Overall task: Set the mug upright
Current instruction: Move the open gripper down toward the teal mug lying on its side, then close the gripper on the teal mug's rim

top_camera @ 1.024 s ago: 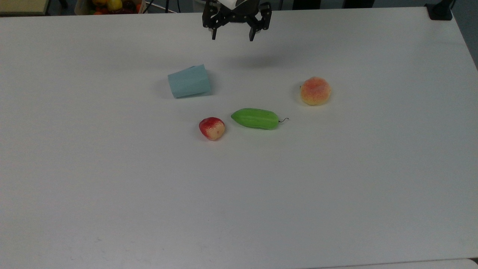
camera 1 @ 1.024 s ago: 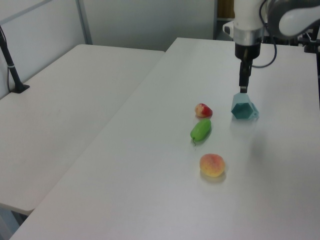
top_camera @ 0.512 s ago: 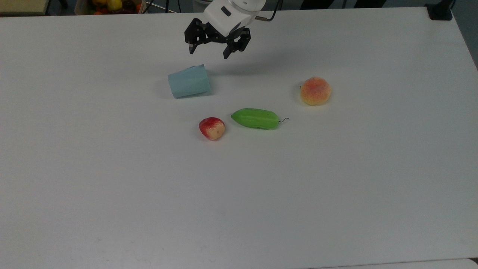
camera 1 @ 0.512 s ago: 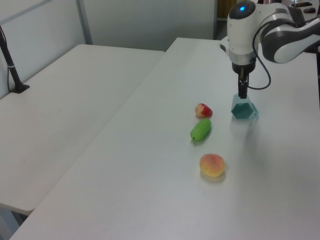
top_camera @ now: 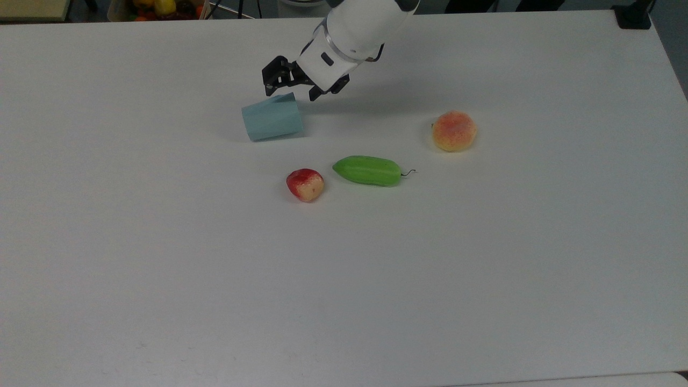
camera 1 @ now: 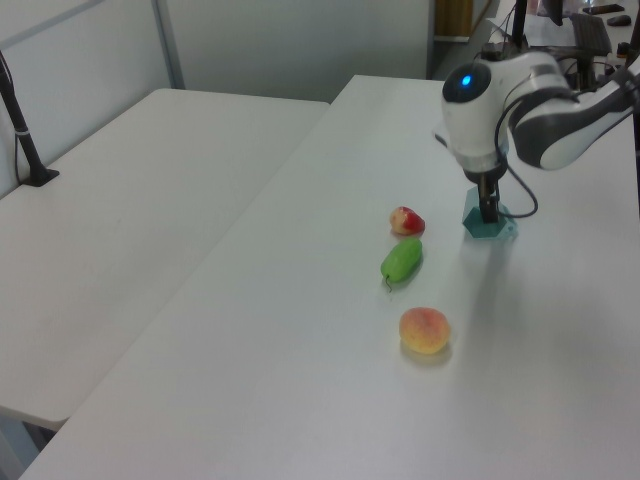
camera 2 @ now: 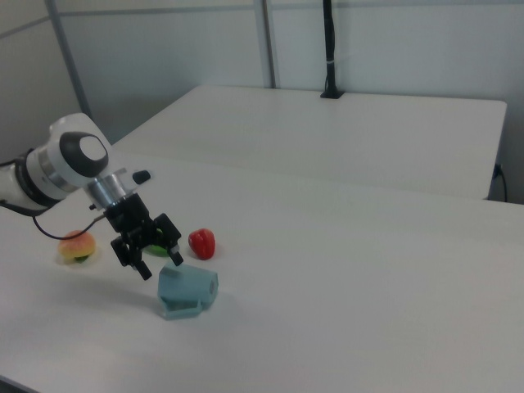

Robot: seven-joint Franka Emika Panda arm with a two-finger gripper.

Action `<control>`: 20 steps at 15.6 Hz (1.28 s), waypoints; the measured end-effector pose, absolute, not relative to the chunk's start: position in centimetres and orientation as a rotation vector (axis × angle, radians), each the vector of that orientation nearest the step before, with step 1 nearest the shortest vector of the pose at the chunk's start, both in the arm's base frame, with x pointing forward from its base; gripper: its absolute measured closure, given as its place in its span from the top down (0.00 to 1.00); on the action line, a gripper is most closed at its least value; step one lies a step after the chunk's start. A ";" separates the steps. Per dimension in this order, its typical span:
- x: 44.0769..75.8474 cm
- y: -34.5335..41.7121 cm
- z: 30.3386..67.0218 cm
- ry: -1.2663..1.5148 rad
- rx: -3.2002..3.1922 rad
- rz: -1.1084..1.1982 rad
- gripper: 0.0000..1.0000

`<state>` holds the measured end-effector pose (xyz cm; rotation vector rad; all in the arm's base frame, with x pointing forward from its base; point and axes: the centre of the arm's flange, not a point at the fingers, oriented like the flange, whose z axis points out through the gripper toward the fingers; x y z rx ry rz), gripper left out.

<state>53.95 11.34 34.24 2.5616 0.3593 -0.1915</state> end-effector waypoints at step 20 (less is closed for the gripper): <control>56.0 5.1 32.6 0.359 2.385 -0.155 0.20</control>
